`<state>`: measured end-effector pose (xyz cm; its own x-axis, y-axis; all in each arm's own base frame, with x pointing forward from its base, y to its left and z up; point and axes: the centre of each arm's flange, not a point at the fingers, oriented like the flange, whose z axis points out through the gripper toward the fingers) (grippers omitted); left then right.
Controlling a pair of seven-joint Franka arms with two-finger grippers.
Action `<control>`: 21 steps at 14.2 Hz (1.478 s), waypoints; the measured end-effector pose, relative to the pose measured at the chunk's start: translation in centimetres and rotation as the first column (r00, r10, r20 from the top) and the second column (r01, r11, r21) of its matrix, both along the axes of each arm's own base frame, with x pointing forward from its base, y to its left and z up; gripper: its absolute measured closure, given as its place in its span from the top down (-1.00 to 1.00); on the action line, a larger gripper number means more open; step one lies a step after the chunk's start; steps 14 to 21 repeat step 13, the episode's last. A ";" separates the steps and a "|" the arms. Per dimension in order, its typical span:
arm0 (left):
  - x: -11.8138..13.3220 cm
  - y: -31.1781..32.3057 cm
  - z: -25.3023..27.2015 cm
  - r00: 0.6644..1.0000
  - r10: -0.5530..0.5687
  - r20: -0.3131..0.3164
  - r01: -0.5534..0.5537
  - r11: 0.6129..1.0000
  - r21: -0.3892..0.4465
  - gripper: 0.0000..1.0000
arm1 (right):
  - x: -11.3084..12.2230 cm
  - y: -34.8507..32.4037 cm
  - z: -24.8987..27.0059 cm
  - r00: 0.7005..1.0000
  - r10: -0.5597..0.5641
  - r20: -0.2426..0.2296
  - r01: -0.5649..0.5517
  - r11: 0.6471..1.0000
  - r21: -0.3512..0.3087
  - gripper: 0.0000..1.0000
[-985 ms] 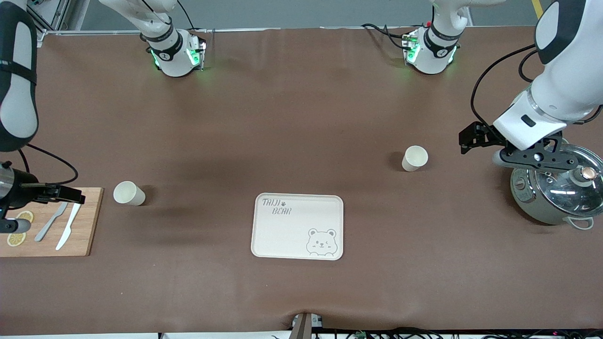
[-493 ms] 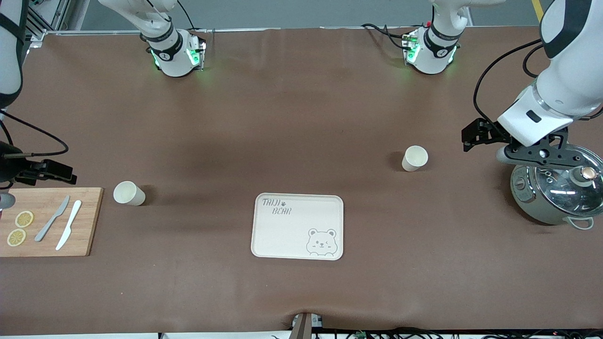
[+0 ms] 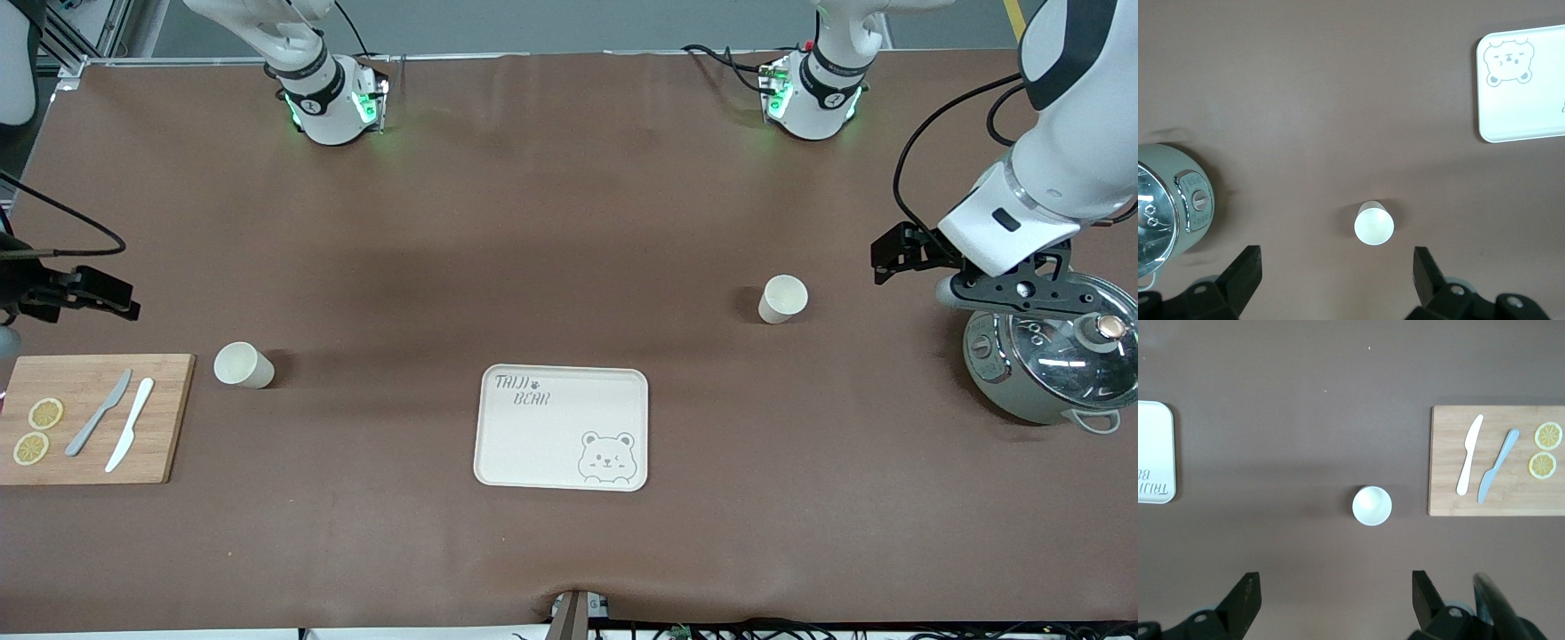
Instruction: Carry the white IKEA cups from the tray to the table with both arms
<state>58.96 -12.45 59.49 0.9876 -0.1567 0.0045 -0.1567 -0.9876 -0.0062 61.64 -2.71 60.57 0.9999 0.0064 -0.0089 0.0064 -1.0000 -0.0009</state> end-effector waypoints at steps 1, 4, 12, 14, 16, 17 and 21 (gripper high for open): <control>0.0 0.0 0.0 1.000 0.000 -0.001 0.000 1.000 0.000 1.00 | -0.8 -0.5 0.5 1.000 -0.013 0.002 0.013 1.000 0.010 1.00; 0.0 0.0 0.0 1.000 0.000 -0.002 0.000 1.000 0.000 1.00 | -3.0 -1.4 1.7 0.999 -0.034 0.014 0.034 0.999 0.026 1.00; 0.0 -0.1 0.0 1.000 0.009 -0.003 -0.009 1.000 0.001 1.00 | -6.5 -1.0 0.7 0.999 -0.031 0.018 0.031 0.999 0.034 1.00; -0.1 -0.1 0.0 1.000 0.010 -0.003 -0.010 1.000 0.001 1.00 | -6.5 -1.0 0.7 0.999 -0.033 0.018 0.032 0.999 0.034 1.00; -0.1 -0.1 0.0 1.000 0.010 -0.003 -0.010 1.000 0.001 1.00 | -6.5 -1.0 0.7 0.999 -0.033 0.018 0.032 0.999 0.034 1.00; -0.1 -0.1 0.0 1.000 0.010 -0.003 -0.010 1.000 0.001 1.00 | -6.5 -1.0 0.7 0.999 -0.033 0.018 0.032 0.999 0.034 1.00; -0.1 -0.1 0.0 1.000 0.010 -0.003 -0.010 1.000 0.001 1.00 | -6.5 -1.0 0.7 0.999 -0.033 0.018 0.032 0.999 0.034 1.00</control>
